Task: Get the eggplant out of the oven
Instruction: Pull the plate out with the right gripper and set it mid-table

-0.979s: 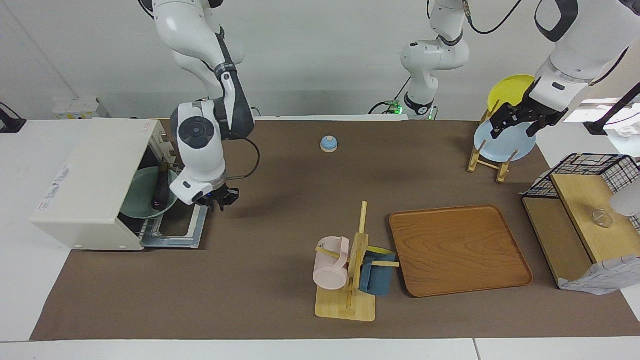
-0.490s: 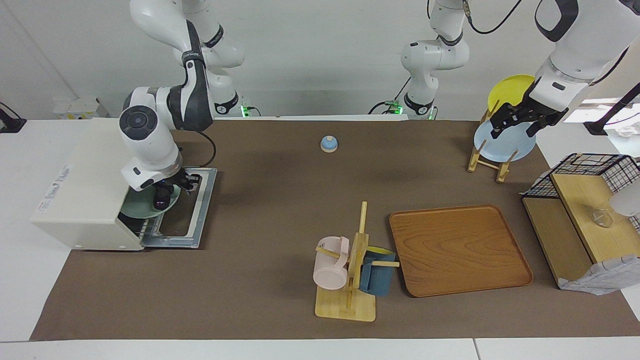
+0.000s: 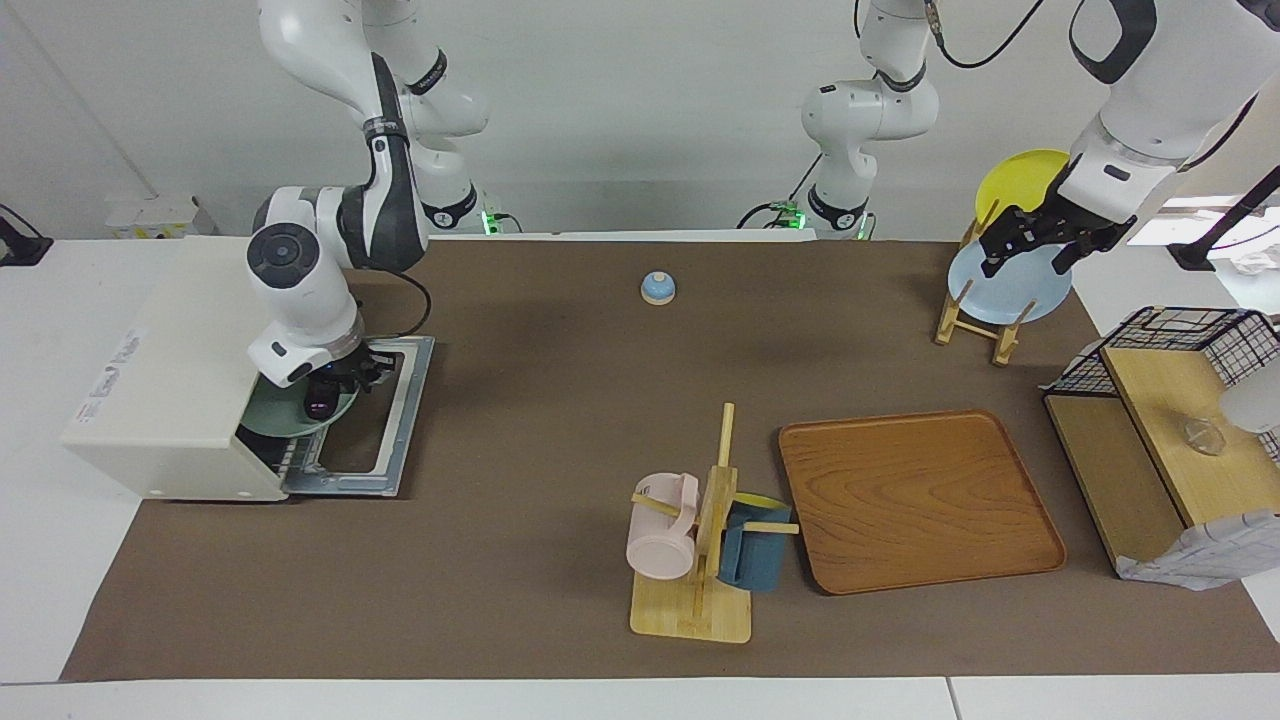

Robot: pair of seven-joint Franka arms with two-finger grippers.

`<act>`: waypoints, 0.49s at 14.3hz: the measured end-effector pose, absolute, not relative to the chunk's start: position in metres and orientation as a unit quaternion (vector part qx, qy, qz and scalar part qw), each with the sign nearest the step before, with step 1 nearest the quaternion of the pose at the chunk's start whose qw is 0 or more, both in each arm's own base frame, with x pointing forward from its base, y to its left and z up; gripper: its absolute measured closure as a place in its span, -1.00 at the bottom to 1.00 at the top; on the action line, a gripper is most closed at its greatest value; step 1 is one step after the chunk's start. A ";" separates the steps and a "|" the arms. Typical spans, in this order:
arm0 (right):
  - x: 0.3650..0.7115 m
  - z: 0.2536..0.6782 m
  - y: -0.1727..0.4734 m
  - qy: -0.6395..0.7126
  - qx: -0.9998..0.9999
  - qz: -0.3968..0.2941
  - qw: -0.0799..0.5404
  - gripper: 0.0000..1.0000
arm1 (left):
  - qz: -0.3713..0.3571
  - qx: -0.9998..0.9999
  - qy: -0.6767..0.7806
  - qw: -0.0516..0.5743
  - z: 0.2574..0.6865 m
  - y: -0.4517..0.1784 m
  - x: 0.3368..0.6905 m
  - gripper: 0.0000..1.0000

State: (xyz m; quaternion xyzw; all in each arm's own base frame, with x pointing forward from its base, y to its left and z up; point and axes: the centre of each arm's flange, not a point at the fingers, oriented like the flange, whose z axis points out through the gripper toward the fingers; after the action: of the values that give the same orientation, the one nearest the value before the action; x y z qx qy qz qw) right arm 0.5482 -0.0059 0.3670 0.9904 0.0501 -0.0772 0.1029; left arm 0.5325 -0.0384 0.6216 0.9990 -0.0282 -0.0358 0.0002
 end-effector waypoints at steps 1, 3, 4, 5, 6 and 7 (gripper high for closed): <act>0.549 0.373 0.010 0.066 0.989 -0.072 0.113 0.96 | -0.037 0.999 -0.028 0.000 0.621 -0.038 0.532 -1.00; 0.552 0.389 0.065 0.070 0.987 -0.069 0.125 0.96 | -0.042 0.999 -0.028 0.000 0.620 -0.038 0.531 -1.00; 0.553 0.399 0.109 0.056 0.987 -0.066 0.134 0.96 | -0.044 0.999 -0.027 0.000 0.619 -0.037 0.531 -1.00; 0.552 0.409 0.160 0.042 0.987 -0.061 0.143 0.96 | -0.046 0.999 -0.026 0.000 0.618 -0.035 0.531 -1.00; 0.550 0.418 0.216 0.026 0.988 -0.055 0.144 0.96 | -0.048 0.999 -0.024 0.000 0.617 -0.033 0.531 -1.00; 0.547 0.423 0.274 0.010 0.989 -0.053 0.136 0.96 | -0.049 0.999 -0.021 0.000 0.616 -0.030 0.531 -1.00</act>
State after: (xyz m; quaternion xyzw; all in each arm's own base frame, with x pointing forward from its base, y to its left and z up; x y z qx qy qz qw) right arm 0.5473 0.2737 0.4233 0.9892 0.0096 -0.0526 0.1364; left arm 0.5307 -0.0299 0.6163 0.9986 -0.0206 -0.0492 -0.0004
